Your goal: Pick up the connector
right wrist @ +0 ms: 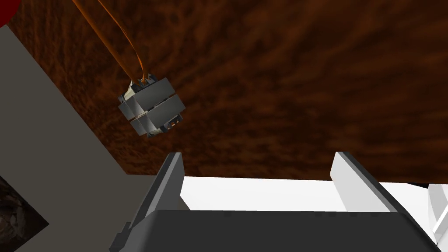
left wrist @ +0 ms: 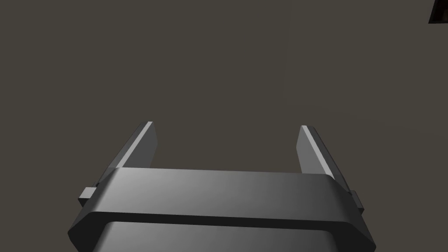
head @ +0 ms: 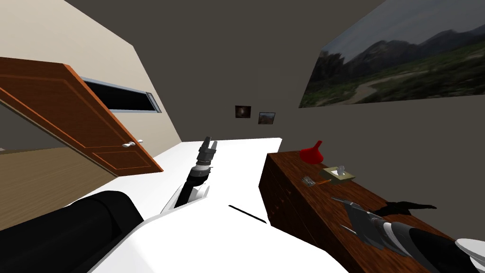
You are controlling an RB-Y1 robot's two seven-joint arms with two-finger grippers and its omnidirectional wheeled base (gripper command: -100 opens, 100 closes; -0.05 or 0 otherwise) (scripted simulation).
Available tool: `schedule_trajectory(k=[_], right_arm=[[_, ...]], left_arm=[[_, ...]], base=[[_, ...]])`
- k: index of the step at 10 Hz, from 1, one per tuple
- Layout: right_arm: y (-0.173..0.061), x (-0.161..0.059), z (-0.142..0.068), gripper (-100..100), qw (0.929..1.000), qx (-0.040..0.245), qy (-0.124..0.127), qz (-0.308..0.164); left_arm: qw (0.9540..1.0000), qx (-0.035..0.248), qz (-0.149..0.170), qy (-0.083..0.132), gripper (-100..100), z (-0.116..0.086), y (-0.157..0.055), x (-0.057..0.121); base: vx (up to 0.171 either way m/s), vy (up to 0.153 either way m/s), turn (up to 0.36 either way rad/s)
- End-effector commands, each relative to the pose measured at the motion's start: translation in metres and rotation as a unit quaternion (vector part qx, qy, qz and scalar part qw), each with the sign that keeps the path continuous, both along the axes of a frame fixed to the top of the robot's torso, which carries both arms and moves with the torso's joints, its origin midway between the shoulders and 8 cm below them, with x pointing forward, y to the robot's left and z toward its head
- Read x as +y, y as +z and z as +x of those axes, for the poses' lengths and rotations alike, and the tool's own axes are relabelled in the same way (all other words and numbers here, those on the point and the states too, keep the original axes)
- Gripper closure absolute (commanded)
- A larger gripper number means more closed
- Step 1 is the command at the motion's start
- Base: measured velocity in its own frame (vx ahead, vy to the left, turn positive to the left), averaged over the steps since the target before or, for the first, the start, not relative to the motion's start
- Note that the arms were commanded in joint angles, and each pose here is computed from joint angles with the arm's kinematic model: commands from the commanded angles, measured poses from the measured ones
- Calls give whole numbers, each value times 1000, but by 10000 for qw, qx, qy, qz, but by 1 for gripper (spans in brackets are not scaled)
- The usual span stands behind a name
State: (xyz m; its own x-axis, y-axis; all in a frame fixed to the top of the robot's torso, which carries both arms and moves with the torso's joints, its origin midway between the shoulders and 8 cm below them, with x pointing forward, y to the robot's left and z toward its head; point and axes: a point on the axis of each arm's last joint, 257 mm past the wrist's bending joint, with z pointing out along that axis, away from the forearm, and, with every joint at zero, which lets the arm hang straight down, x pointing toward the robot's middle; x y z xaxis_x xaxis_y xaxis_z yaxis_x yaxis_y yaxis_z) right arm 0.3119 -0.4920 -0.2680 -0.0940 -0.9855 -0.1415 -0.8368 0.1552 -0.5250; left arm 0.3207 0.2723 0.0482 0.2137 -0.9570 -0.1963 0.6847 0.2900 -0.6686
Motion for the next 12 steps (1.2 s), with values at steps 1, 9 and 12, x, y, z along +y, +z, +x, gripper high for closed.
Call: schedule_trajectory(k=[1, 9, 12], right_arm=[[4, -6, 3, -100, 9999, -23, 11, -117], [-1, -22, -10, -100, 9988, 135, 140, -447], [-2, -35, -15, -100, 9968, 219, 261, -720]], left_arm=[[10000, 0, 0, 0, 0, 0, 0, 0], [10000, 0, 0, 1, 0, 0, 0, 0], [10000, 1, 0, 1, 0, 0, 0, 0]], base=[[50, -54, 233], [19, -22, 47], [32, -40, 133]])
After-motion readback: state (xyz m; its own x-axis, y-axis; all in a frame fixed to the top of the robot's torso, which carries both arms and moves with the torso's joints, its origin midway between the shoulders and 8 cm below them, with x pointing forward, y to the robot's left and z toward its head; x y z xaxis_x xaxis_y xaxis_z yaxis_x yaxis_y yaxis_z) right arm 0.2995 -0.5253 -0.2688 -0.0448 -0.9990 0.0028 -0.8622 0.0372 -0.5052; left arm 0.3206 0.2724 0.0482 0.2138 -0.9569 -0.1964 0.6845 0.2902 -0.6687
